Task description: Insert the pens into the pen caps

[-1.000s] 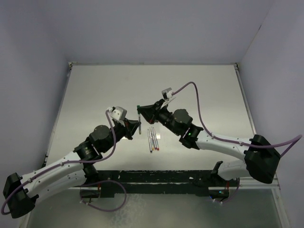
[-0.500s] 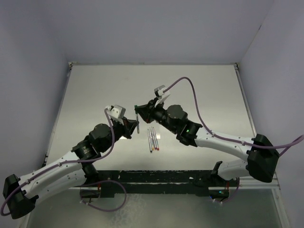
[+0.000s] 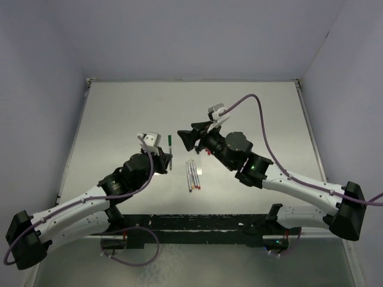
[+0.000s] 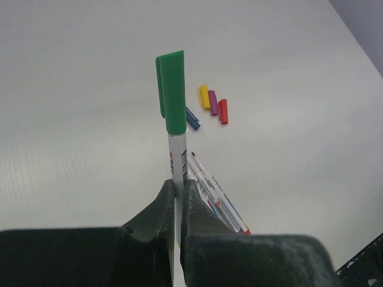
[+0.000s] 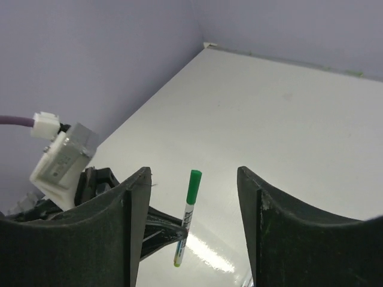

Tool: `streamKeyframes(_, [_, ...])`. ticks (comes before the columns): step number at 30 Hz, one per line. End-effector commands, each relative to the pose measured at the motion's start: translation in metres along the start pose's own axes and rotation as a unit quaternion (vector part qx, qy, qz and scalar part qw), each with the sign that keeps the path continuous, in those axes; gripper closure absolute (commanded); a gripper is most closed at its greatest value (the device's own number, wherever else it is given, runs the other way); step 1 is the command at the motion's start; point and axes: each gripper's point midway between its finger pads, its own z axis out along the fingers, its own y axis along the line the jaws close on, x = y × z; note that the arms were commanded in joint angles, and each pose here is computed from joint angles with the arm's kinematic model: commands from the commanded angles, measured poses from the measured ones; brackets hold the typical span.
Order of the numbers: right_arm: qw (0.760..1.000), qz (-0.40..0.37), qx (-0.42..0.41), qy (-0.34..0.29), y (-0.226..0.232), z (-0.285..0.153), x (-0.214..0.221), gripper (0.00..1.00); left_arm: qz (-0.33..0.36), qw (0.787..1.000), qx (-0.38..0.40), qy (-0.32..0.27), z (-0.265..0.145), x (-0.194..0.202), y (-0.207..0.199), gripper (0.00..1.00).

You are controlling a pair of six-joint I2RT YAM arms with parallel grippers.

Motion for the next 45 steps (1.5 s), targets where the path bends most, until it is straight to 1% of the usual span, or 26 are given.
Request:
streamKeyframes(1, [0.998,-0.004,0.047,-0.041,-0.019,-0.017,-0.027,0.29,-0.010,0.999,-0.040,-0.016,0.010,-0.006,0.010,0.97])
streamKeyframes(2, [0.998,0.001,0.055,-0.042,-0.023,-0.021,-0.027,0.19,-0.009,0.999,-0.050,-0.016,0.012,-0.006,0.013,0.95])
streamKeyframes(3, [0.997,0.006,0.064,-0.040,-0.027,-0.025,-0.024,0.05,-0.006,0.998,-0.060,-0.014,0.015,-0.005,0.015,0.95])
streamKeyframes(4, [0.997,0.009,0.071,-0.037,-0.031,-0.027,-0.021,0.00,-0.001,0.997,-0.070,-0.010,0.018,-0.004,0.018,0.94])
streamKeyframes(8, [0.996,0.014,0.088,-0.020,-0.041,-0.032,-0.003,0.00,0.013,0.995,-0.102,0.003,0.032,-0.009,0.028,0.94])
streamKeyframes(12, [0.991,0.027,0.130,-0.008,-0.056,-0.032,0.012,0.00,-0.024,0.994,-0.109,0.020,0.051,-0.016,0.053,0.94])
streamKeyframes(14, [0.986,0.052,0.156,-0.016,-0.064,-0.034,0.014,0.00,-0.028,0.992,-0.117,0.027,0.059,-0.022,0.064,0.94])
streamKeyframes(16, [0.974,0.098,0.203,-0.033,-0.079,-0.038,0.016,0.00,-0.017,0.990,-0.134,0.041,0.067,-0.025,0.071,0.94])
streamKeyframes(18, [0.970,0.122,0.205,-0.034,-0.079,-0.040,0.020,0.00,-0.015,0.987,-0.146,0.060,0.079,-0.023,0.078,0.95])
streamKeyframes(21, [0.976,0.093,0.198,-0.013,-0.077,-0.040,0.025,0.00,-0.027,0.987,-0.139,0.074,0.096,-0.022,0.084,0.96])
streamKeyframes(22, [0.974,0.088,0.207,-0.002,-0.079,-0.041,0.028,0.00,-0.031,0.987,-0.138,0.079,0.101,-0.021,0.087,0.96])
streamKeyframes(23, [0.969,0.078,0.233,0.004,-0.088,-0.045,0.029,0.00,-0.035,0.986,-0.138,0.083,0.106,-0.021,0.090,0.96])
streamKeyframes(25, [0.964,0.044,0.260,0.012,-0.099,-0.049,0.030,0.00,-0.042,0.985,-0.140,0.097,0.116,-0.018,0.099,0.96])
streamKeyframes(28, [0.961,0.006,0.277,0.020,-0.108,-0.051,0.035,0.00,-0.056,0.979,-0.147,0.128,0.127,-0.009,0.113,0.96])
streamKeyframes(30, [0.961,0.003,0.273,0.027,-0.107,-0.048,0.041,0.00,-0.060,0.976,-0.154,0.145,0.133,-0.004,0.120,0.95])
streamKeyframes(32, [0.957,-0.002,0.287,0.047,-0.112,-0.049,0.052,0.00,-0.060,0.973,-0.162,0.156,0.138,0.000,0.126,0.95])
streamKeyframes(36, [0.937,-0.020,0.335,0.100,-0.123,-0.052,0.074,0.00,-0.063,0.966,-0.179,0.175,0.145,0.006,0.136,0.92])
streamKeyframes(41, [0.912,-0.037,0.381,0.151,-0.133,-0.055,0.097,0.00,-0.052,0.954,-0.208,0.210,0.149,0.019,0.150,0.89])
streamKeyframes(45, [0.911,-0.036,0.378,0.163,-0.129,-0.051,0.096,0.00,-0.033,0.942,-0.239,0.232,0.144,0.028,0.163,0.88])
